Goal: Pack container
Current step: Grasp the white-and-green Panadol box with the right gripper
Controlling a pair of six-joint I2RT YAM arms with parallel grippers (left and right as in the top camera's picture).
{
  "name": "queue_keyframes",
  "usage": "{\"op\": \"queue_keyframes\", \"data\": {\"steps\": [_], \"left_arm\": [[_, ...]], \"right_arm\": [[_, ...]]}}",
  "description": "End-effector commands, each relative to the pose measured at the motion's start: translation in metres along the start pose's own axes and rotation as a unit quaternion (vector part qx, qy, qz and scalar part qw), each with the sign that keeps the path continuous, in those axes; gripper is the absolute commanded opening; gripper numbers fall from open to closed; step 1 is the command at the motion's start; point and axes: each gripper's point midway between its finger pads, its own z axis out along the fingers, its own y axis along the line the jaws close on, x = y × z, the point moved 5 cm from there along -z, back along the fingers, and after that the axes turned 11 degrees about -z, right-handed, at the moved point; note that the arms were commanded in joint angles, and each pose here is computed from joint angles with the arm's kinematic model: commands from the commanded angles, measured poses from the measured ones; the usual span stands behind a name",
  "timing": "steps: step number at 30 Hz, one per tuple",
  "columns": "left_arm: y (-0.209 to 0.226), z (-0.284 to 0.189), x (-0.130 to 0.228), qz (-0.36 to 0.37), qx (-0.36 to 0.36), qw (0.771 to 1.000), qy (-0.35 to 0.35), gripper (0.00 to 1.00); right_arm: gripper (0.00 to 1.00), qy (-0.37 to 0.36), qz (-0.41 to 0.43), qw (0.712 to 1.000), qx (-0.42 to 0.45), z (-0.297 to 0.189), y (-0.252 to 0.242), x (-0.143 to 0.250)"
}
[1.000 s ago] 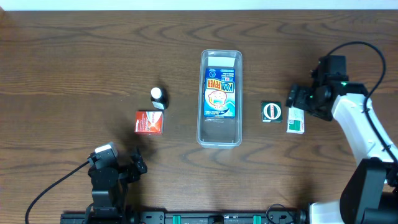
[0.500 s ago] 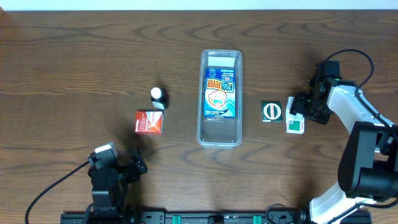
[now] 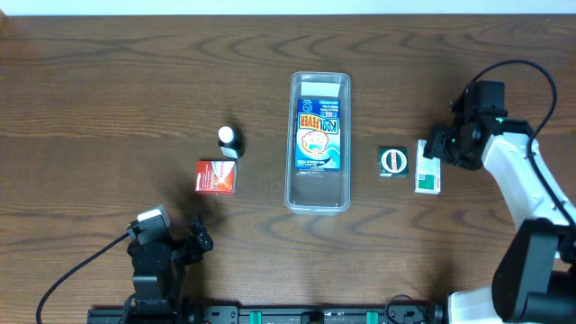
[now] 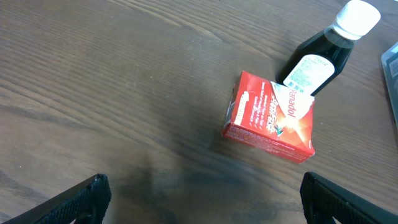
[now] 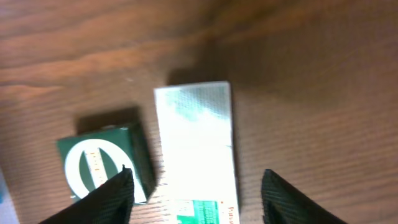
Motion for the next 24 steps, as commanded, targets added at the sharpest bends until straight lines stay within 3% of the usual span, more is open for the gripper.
{"op": "queue_keyframes", "data": {"steps": [1, 9, 15, 24], "left_arm": [[0.003, 0.003, 0.003, 0.005, -0.009, 1.000, 0.001, 0.98], [0.003, 0.003, 0.003, 0.005, -0.009, 1.000, 0.001, 0.98], [0.003, 0.003, 0.003, 0.005, -0.009, 1.000, 0.001, 0.98], [0.003, 0.003, 0.003, 0.005, -0.009, 1.000, 0.001, 0.98]], "right_arm": [[0.66, 0.019, -0.021, 1.000, -0.011, 0.015, 0.010, 0.008], [0.70, 0.099, -0.004, 0.995, 0.016, 0.070, 0.003, 0.037], [0.52, 0.109, -0.002, 0.994, 0.016, 0.076, 0.002, 0.040], [0.45, 0.045, -0.005, 0.999, 0.011, 0.039, 0.005, 0.020]]}}
